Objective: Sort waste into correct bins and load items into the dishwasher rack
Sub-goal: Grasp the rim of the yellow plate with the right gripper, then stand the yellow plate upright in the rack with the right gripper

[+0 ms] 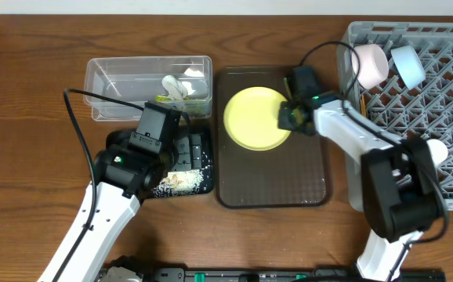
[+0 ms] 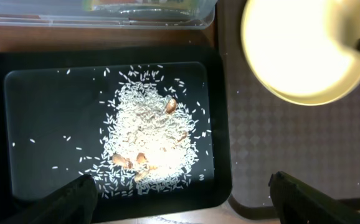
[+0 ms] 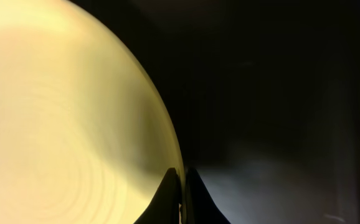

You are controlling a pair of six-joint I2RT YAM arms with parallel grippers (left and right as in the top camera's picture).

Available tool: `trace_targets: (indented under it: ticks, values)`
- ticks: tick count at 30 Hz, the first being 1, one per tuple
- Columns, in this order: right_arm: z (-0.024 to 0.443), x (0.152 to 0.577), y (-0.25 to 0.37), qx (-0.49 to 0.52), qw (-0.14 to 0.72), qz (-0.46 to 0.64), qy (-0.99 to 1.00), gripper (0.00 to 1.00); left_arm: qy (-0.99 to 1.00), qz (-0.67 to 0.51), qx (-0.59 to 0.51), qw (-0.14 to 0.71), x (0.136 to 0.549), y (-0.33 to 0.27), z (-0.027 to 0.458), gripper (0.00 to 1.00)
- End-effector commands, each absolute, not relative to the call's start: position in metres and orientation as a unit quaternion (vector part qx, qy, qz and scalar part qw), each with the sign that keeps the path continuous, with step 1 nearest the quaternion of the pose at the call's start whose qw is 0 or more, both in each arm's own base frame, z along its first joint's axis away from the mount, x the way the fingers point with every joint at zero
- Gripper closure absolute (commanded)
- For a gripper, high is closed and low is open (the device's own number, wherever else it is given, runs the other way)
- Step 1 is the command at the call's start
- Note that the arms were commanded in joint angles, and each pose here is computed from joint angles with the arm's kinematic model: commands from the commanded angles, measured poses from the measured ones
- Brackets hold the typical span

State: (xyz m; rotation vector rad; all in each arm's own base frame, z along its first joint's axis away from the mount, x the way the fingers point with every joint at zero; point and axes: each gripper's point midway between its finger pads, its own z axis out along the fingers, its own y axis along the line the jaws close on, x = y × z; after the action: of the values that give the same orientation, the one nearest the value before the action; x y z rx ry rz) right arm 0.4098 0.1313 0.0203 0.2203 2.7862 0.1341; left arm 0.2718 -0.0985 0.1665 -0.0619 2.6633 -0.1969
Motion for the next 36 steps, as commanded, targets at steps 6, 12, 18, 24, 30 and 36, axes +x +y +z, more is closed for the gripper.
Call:
trace_targets:
  ticks: [6,12,18,24,30,36]
  values:
    - [0.151,0.418,0.050,0.027,0.310,-0.030,0.950,0.99,0.970,-0.065,-0.031,0.233,0.273,-0.096,0.166,0.09]
    - [0.240,0.402,-0.031,0.027,0.397,-0.172,0.901,0.99,0.970,-0.065,-0.031,0.233,0.273,-0.096,0.166,0.09]
    - [0.294,0.374,-0.100,0.019,0.396,-0.330,0.856,0.99,0.970,-0.065,-0.031,0.233,0.273,-0.096,0.166,0.09]
    - [0.309,0.342,-0.149,0.068,0.330,-0.452,0.826,0.99,0.970,-0.065,-0.031,0.233,0.273,-0.096,0.166,0.09]
    - [0.295,0.343,-0.151,0.061,0.303,-0.456,0.834,0.99,0.970,-0.065,-0.031,0.233,0.273,-0.096,0.166,0.09]
    - [0.266,0.352,-0.153,0.052,0.265,-0.456,0.848,0.99,0.970,-0.065,-0.031,0.233,0.273,-0.096,0.166,0.09]
